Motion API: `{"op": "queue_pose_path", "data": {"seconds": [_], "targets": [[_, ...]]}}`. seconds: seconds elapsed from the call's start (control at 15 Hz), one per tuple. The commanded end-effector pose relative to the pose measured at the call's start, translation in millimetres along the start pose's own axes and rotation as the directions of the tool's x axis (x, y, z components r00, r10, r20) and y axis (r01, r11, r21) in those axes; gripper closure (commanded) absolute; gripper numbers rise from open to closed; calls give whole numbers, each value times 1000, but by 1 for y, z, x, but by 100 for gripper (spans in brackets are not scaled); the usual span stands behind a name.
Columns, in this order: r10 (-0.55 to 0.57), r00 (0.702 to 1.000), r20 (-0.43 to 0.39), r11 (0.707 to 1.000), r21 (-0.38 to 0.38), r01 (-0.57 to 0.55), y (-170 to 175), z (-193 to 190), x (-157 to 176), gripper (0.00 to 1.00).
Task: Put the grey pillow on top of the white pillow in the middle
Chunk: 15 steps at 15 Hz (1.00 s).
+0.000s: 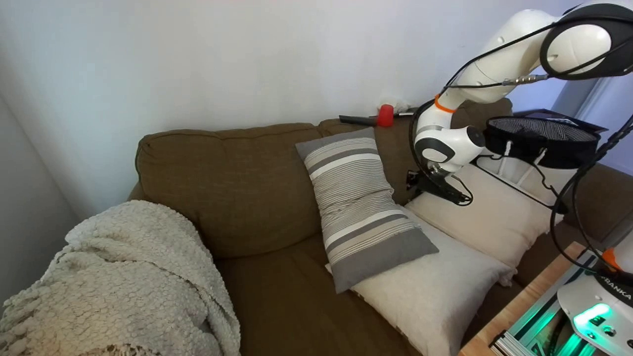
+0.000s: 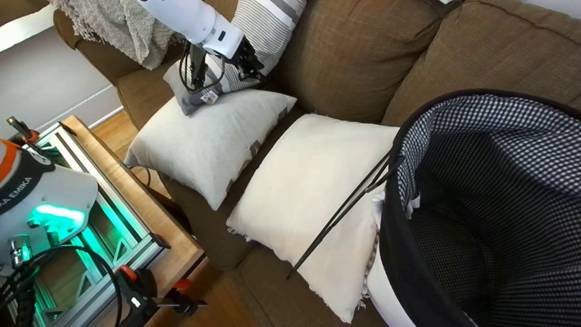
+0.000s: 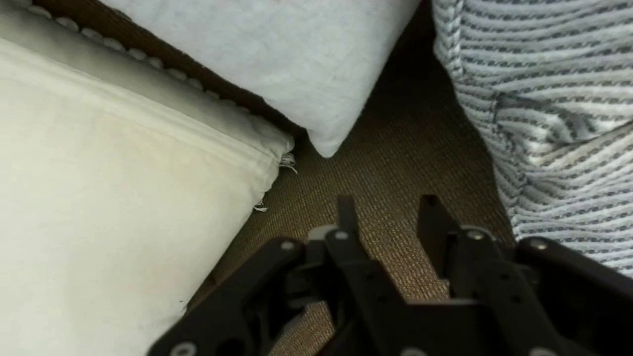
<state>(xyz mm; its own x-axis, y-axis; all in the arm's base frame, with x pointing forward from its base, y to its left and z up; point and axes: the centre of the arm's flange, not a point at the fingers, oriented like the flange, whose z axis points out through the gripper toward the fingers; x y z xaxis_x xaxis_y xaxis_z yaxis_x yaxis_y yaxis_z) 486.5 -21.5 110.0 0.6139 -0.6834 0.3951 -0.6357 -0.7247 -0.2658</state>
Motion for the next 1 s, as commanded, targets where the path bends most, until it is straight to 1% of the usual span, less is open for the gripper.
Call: {"op": "queue_pose_path", "data": {"seconds": [0.0, 0.07, 0.13, 0.33, 0.4, 0.6, 0.73, 0.87, 0.93], "targets": [[2, 1000, 0, 1000, 1, -2, -1, 0, 0, 36], [-24, 1000, -4, 1000, 8, 24, -1, -9, 10, 34], [-54, 999, -9, 998, 22, 54, 1, -26, 26, 29], [-148, 989, -23, 987, 63, 149, 11, -76, 67, 5], [-171, 985, -30, 981, 92, 173, 12, -93, 73, 1], [-214, 975, -62, 965, 144, 221, 18, -145, 95, 0], [-232, 968, -94, 952, 185, 246, 21, -181, 92, 0], [-238, 963, -130, 932, 250, 264, 22, -205, 79, 0], [-224, 966, -128, 954, 172, 244, 11, -155, 88, 0]]}}
